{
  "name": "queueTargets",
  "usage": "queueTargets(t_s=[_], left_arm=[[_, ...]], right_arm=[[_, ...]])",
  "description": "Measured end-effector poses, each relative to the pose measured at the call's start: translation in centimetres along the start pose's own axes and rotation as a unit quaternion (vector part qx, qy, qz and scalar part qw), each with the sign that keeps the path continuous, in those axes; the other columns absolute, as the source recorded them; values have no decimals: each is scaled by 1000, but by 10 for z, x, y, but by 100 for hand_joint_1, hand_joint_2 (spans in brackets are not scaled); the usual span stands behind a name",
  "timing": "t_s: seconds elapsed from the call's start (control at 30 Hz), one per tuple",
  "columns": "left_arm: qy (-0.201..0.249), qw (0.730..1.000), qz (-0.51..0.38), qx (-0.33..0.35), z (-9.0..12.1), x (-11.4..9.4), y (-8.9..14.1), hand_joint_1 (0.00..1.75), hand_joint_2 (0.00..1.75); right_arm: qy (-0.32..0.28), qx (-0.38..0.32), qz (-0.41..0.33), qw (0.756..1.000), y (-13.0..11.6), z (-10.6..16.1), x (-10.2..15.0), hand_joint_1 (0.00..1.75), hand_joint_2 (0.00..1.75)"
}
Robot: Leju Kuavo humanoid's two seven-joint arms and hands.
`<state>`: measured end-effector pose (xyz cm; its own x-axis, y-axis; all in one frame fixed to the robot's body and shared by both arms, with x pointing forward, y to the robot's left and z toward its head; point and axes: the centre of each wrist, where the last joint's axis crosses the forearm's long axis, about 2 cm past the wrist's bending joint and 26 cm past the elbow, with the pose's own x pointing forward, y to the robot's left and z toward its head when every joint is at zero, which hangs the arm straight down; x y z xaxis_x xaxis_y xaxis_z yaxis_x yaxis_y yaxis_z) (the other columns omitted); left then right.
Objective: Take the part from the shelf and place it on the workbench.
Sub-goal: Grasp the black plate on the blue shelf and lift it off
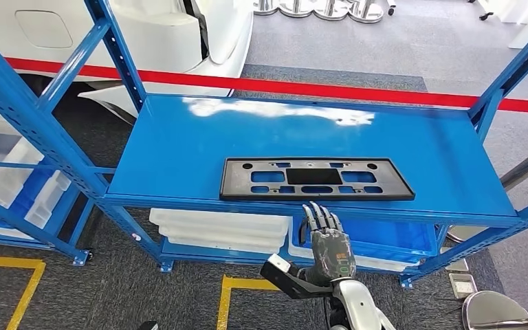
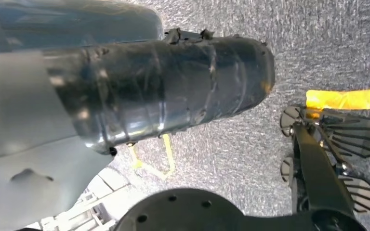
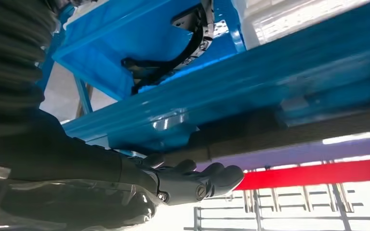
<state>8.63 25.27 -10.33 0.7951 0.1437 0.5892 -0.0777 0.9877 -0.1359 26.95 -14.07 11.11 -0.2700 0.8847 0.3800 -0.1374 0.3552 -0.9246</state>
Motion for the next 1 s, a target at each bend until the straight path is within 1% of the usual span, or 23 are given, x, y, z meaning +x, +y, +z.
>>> queueTargets(t_s=[0.13, 0.3, 0.4, 0.63, 0.8, 0.93, 1.0], left_arm=[[0, 1000, 1, 6, 0, 0, 6, 0, 0], [-1, 1000, -4, 14, 0, 1, 15, 0, 0], [-1, 1000, -6, 15, 0, 2, 17, 0, 0], [0, 1000, -1, 8, 0, 0, 6, 0, 0], [-1, 1000, -1, 7, 0, 0, 5, 0, 0], [-1, 1000, 2, 6, 0, 0, 1, 0, 0], [-2, 1000, 4, 7, 0, 0, 1, 0, 0]], right_arm=[[2, 1, -42, 999, -1, -1, 0, 0, 0], [-1, -10, -36, 999, -1, -1, 1, 0, 0], [-3, -13, -34, 999, -3, -1, 1, 0, 0], [-4, -16, -33, 999, -3, -1, 1, 0, 0], [-10, -24, -25, 999, -3, -1, 1, 0, 0], [-16, -43, -20, 999, -5, -2, 1, 0, 175], [-17, -50, -18, 998, -5, -2, 1, 0, 175]])
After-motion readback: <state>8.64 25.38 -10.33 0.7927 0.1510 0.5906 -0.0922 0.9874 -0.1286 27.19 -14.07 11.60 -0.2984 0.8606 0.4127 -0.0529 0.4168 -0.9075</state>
